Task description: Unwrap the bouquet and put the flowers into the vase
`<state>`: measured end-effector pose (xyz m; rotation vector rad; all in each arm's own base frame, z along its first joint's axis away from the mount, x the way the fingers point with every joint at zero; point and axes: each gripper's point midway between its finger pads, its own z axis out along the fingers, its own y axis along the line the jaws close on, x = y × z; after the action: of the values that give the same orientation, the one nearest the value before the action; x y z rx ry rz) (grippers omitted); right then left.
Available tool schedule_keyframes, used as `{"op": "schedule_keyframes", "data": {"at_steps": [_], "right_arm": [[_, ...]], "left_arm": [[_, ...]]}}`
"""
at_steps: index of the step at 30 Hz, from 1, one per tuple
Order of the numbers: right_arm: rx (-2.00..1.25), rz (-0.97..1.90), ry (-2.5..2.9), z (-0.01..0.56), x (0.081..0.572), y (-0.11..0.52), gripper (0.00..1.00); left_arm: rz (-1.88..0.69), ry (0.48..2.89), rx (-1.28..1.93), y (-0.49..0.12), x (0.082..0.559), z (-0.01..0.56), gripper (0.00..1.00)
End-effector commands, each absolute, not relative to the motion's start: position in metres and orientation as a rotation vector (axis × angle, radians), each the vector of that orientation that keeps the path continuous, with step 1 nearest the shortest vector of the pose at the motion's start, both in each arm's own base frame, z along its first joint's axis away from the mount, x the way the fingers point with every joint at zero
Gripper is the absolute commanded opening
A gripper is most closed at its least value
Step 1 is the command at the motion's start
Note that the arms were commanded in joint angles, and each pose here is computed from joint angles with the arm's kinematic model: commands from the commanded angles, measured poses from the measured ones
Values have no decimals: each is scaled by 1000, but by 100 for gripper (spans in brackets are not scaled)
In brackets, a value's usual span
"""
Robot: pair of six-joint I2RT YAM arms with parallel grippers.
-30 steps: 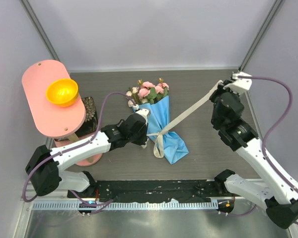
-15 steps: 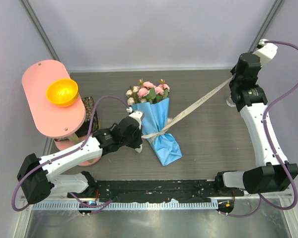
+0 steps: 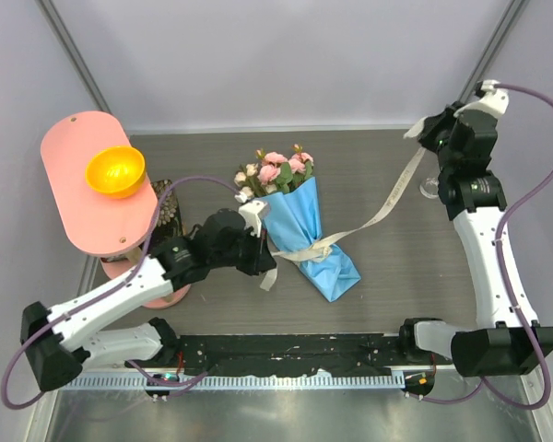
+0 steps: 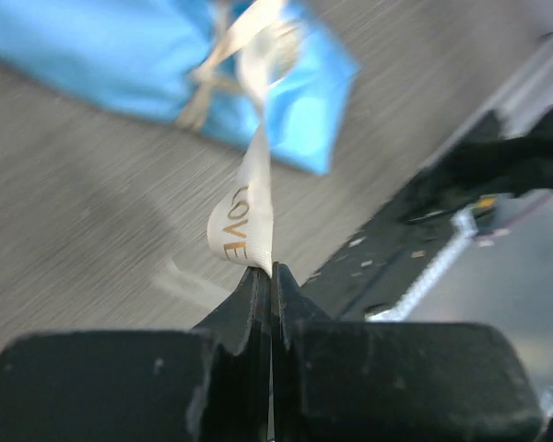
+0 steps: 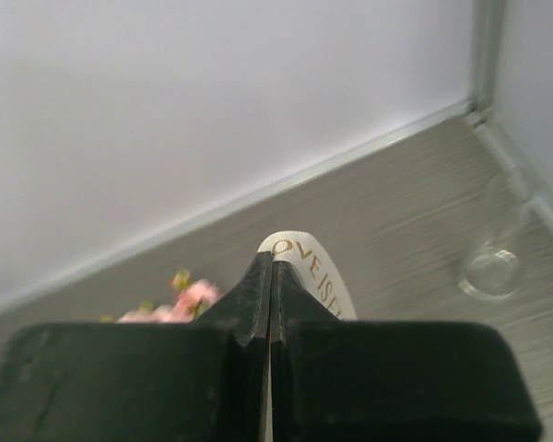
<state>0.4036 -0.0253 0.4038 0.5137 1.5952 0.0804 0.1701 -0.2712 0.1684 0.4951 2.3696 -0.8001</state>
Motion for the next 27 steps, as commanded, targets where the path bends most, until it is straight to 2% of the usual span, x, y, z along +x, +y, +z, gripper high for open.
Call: {"op": "schedule_keyframes", "data": {"at_steps": [1, 5, 11, 15, 18, 19, 21, 22, 23, 25, 26, 27], "right_arm": [[245, 554, 1665, 388, 389, 65, 1], [237, 448, 1801, 346, 378, 63, 1], [383, 180, 1656, 371, 340, 8, 1], [414, 217, 1584, 388, 325, 7, 1], [485, 253, 1601, 366, 326, 8, 4], [513, 245, 1638, 342, 325, 6, 5], [583, 249, 1668, 315, 327, 4, 7], [601, 234, 1727, 287, 329, 4, 11], [596, 234, 1766, 274, 330, 7, 22], [517, 230, 1874, 250, 330, 15, 32], [493, 234, 1925, 239, 334, 20, 40], [458, 257, 1954, 234, 333, 27, 45]], "left_arm": [[-1119, 2008, 507, -289, 160, 301, 0], [-912, 1989, 356, -248, 177, 317, 0], [-704, 1978, 222, -207, 192, 312, 0], [-599, 2025, 213, -195, 196, 299, 0], [-527, 2085, 231, -188, 195, 277, 2], [-520, 2092, 233, -188, 195, 272, 3], [-519, 2115, 249, -190, 193, 257, 18], [-530, 2115, 251, -192, 194, 256, 37], [-546, 2121, 263, -195, 192, 254, 48], [-605, 2122, 294, -206, 189, 255, 67], [-631, 2120, 312, -211, 187, 256, 71], [-646, 2123, 335, -217, 187, 254, 81]]}}
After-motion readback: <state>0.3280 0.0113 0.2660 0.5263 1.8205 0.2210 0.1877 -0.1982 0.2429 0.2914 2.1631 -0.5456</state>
